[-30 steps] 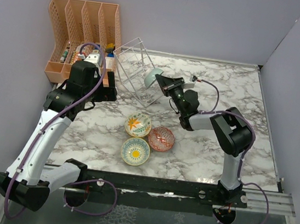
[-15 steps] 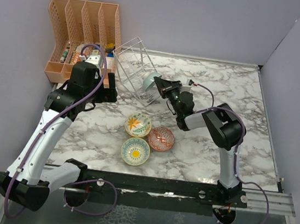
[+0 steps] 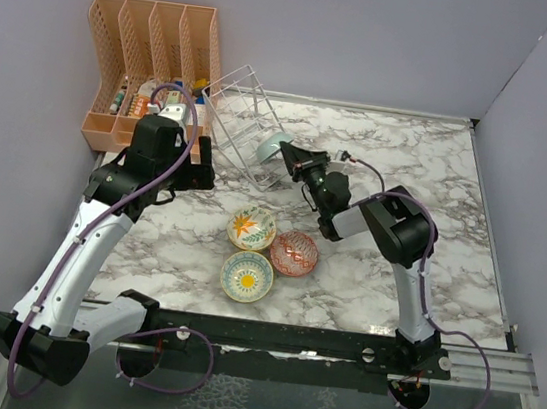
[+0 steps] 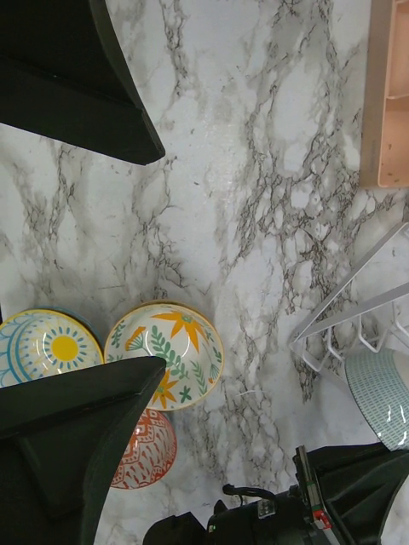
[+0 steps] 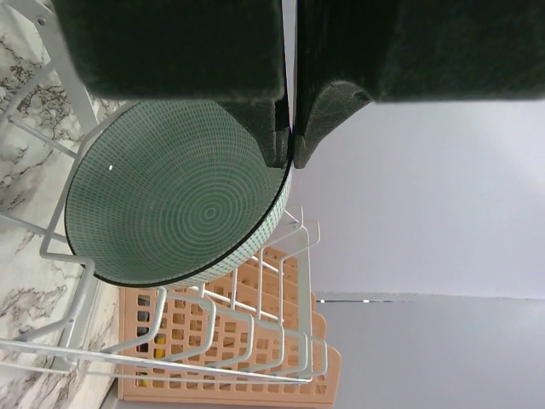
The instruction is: Load the bowls into the dish rack
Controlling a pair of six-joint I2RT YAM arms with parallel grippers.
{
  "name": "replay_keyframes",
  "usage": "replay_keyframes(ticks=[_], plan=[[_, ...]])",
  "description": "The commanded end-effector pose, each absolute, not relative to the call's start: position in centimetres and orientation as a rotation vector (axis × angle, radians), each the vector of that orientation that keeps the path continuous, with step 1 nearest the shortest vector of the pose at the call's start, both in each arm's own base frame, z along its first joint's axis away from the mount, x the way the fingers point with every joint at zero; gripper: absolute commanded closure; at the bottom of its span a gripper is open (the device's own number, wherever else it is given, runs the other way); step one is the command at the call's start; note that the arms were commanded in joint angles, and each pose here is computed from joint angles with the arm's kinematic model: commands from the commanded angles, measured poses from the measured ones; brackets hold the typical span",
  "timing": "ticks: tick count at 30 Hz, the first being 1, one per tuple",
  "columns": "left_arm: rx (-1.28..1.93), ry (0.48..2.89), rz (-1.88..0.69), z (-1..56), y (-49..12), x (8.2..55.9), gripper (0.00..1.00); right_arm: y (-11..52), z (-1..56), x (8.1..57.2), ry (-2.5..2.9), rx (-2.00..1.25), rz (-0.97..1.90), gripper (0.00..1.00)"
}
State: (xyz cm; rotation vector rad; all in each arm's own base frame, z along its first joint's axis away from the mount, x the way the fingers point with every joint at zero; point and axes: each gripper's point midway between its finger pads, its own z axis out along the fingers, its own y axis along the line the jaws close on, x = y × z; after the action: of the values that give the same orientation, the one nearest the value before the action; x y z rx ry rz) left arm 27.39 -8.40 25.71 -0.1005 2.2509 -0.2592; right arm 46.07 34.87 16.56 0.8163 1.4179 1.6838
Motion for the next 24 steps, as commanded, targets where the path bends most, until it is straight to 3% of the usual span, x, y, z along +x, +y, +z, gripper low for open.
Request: replay_keyframes(ticks=[1, 8, 24], plan=[[-0.093, 2.223, -0.244, 26.1, -8.1, 27.3, 0.01, 35.9, 16.4, 44.5, 1.398, 0.801, 1.842, 0.99], [-0.089, 2.225, -0.247, 26.0, -8.2, 27.2, 0.01, 35.8, 16.1, 43.3, 1.41, 0.75, 1.882, 0.98], [-0.091, 2.229, -0.248, 25.6, -8.2, 27.3, 0.01, 36.7, 13.5, 41.7, 1.511, 0.714, 1.941, 0.75]])
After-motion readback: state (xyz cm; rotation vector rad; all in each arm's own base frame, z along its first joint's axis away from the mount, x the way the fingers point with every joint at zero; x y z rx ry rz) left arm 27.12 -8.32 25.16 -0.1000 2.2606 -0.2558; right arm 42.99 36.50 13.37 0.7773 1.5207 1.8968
